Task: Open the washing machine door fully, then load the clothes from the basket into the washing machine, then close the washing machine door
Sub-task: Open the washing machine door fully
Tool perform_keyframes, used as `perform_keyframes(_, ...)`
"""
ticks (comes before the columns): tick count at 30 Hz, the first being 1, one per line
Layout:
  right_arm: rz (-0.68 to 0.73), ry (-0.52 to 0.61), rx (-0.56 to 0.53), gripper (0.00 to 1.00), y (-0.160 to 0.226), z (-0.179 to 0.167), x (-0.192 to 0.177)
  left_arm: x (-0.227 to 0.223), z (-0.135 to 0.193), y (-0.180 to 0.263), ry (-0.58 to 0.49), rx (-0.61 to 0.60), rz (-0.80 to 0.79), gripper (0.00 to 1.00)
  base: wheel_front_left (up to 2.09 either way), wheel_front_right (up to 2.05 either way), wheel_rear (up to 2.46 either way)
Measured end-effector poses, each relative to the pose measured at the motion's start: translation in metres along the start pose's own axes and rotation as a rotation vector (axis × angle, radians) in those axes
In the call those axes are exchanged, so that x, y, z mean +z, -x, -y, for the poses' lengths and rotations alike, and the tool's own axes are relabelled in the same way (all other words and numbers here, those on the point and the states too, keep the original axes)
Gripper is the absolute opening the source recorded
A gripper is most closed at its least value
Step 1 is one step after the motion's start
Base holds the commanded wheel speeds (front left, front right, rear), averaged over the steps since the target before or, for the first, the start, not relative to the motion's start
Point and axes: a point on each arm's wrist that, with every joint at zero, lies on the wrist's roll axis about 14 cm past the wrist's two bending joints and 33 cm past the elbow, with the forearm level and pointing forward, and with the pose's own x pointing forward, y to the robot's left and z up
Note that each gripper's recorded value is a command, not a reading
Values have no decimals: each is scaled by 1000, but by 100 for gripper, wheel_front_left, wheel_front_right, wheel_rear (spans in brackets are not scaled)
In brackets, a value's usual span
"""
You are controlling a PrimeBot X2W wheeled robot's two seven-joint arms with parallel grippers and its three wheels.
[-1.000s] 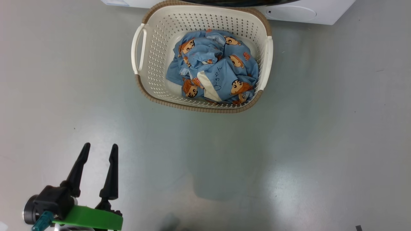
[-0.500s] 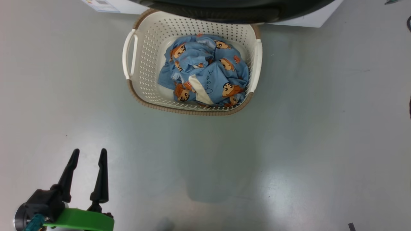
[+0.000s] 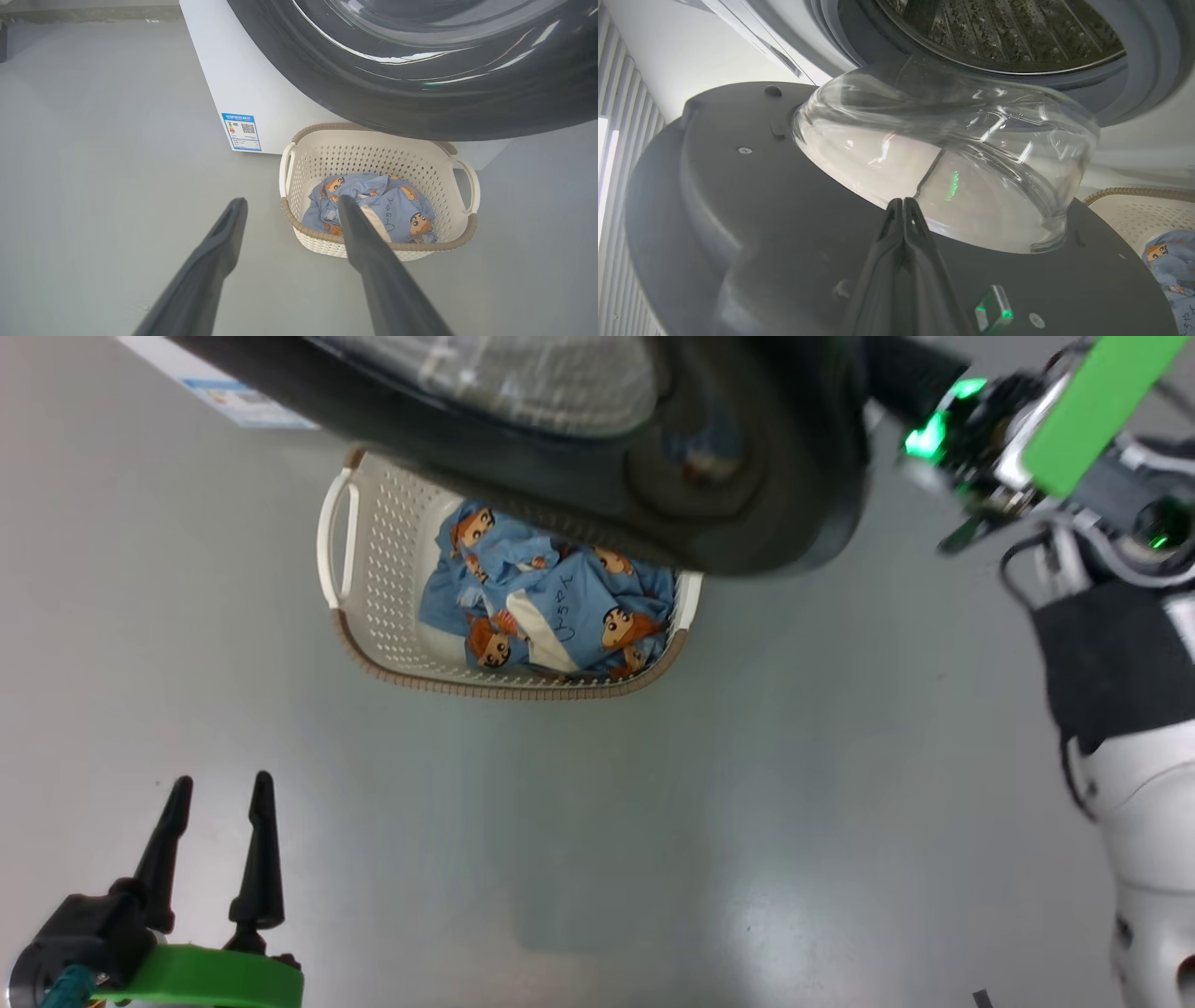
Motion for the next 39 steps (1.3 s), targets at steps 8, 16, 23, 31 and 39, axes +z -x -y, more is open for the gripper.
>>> perform_keyframes(8, -99, -42, 23, 0, -2, -28, -61, 27, 2, 6, 46, -6, 81, 100, 0, 0, 0)
perform_keyframes(16, -186, -75, 31, 0, 3, -61, -123, 45, -10, 36, 87, 25, 137, 100, 0, 0, 0)
perform_keyframes(23, -228, -84, 27, 0, 6, -84, -166, 56, -19, 63, 113, 39, 180, 100, 0, 0, 0)
perform_keyframes(31, -243, -48, 29, 0, -4, -108, -209, 75, -29, 83, 140, 50, 258, 100, 0, 0, 0)
perform_keyframes(39, -209, -29, -16, 0, -19, -104, -236, 85, -37, 99, 160, 66, 306, 100, 0, 0, 0)
